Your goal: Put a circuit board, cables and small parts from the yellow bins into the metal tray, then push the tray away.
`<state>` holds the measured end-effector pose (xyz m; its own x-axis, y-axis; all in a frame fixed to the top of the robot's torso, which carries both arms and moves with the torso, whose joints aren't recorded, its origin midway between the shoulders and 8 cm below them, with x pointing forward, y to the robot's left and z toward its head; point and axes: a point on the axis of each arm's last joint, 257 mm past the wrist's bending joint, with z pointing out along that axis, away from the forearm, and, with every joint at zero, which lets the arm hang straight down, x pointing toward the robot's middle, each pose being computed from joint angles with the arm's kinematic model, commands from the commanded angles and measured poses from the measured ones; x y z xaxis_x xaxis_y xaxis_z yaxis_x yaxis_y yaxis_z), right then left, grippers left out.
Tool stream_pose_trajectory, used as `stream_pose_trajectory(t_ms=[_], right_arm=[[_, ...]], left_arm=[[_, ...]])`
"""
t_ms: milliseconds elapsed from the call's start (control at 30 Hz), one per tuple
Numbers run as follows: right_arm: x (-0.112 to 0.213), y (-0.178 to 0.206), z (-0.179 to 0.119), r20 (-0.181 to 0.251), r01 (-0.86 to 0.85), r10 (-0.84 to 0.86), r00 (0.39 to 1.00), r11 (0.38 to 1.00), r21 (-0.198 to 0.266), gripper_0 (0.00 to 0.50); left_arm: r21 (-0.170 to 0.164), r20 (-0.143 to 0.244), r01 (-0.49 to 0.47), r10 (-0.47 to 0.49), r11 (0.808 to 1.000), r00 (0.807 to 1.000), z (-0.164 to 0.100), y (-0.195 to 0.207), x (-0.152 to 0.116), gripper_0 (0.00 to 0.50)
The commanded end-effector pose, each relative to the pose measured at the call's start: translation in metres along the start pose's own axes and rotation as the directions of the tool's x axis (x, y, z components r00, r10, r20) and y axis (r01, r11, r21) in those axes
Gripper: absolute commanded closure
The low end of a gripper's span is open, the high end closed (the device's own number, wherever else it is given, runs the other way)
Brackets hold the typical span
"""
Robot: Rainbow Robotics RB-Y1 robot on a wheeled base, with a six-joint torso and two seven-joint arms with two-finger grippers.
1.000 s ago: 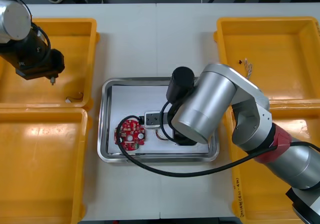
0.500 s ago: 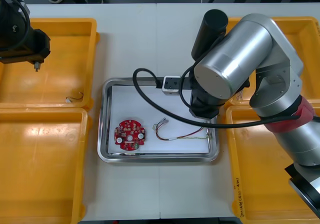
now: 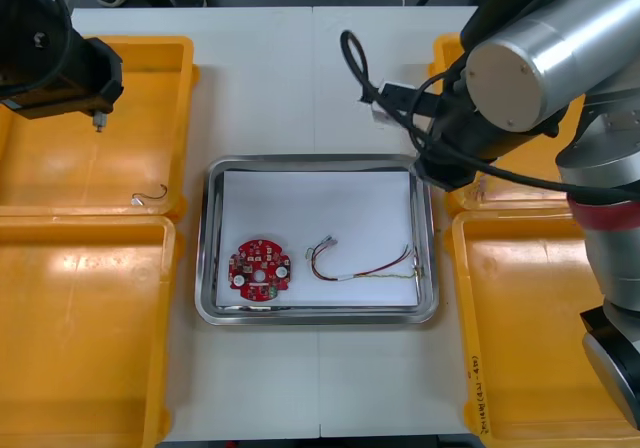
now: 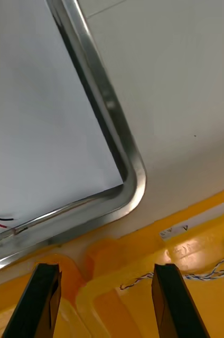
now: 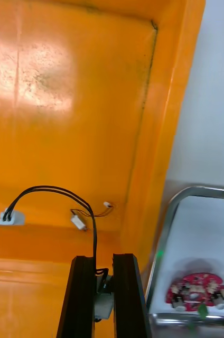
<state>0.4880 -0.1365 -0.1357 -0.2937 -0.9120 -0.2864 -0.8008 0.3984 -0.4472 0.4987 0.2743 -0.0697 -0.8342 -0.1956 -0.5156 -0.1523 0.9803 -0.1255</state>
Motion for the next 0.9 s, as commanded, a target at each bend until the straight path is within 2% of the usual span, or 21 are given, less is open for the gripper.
stream_pose_trajectory(t_ms=[33, 133, 267, 500, 667, 800, 900], right_arm=[[0.007, -0.051, -0.036, 0.038, -0.108, 0.104, 0.994, 0.987, 0.120, 0.000], [0.016, -0.063, -0.042, 0.048, -0.181, 0.176, 0.983, 0.974, 0.138, 0.000], [0.027, -0.075, -0.049, 0.055, -0.234, 0.229, 0.972, 0.960, 0.153, 0.000], [0.057, -0.098, -0.047, 0.019, -0.313, 0.314, 0.949, 0.939, 0.141, 0.000], [0.070, -0.109, -0.046, 0.012, -0.369, 0.370, 0.929, 0.922, 0.120, 0.000], [0.082, -0.117, -0.047, 0.006, -0.409, 0.411, 0.912, 0.904, 0.124, 0.000], [0.091, -0.123, -0.048, -0.001, -0.438, 0.441, 0.897, 0.890, 0.129, 0.000]], left_arm=[[0.014, 0.032, 0.081, -0.081, 0.997, 0.996, -0.011, -0.024, 0.001, 0.500], [0.042, 0.025, 0.095, -0.096, 0.995, 0.995, -0.006, -0.045, 0.009, 0.500], [0.049, 0.020, 0.087, -0.088, 0.995, 0.996, 0.002, -0.066, 0.019, 0.500], [0.064, 0.018, 0.051, -0.052, 0.997, 0.998, 0.019, -0.106, 0.037, 0.500], [0.041, 0.000, 0.024, -0.024, 0.999, 1.000, 0.036, -0.125, 0.052, 0.500], [-0.001, -0.027, -0.003, 0.003, 1.000, 1.000, 0.056, -0.133, 0.068, 0.500], [0.003, -0.022, -0.016, 0.016, 1.000, 1.000, 0.069, -0.142, 0.070, 0.500]])
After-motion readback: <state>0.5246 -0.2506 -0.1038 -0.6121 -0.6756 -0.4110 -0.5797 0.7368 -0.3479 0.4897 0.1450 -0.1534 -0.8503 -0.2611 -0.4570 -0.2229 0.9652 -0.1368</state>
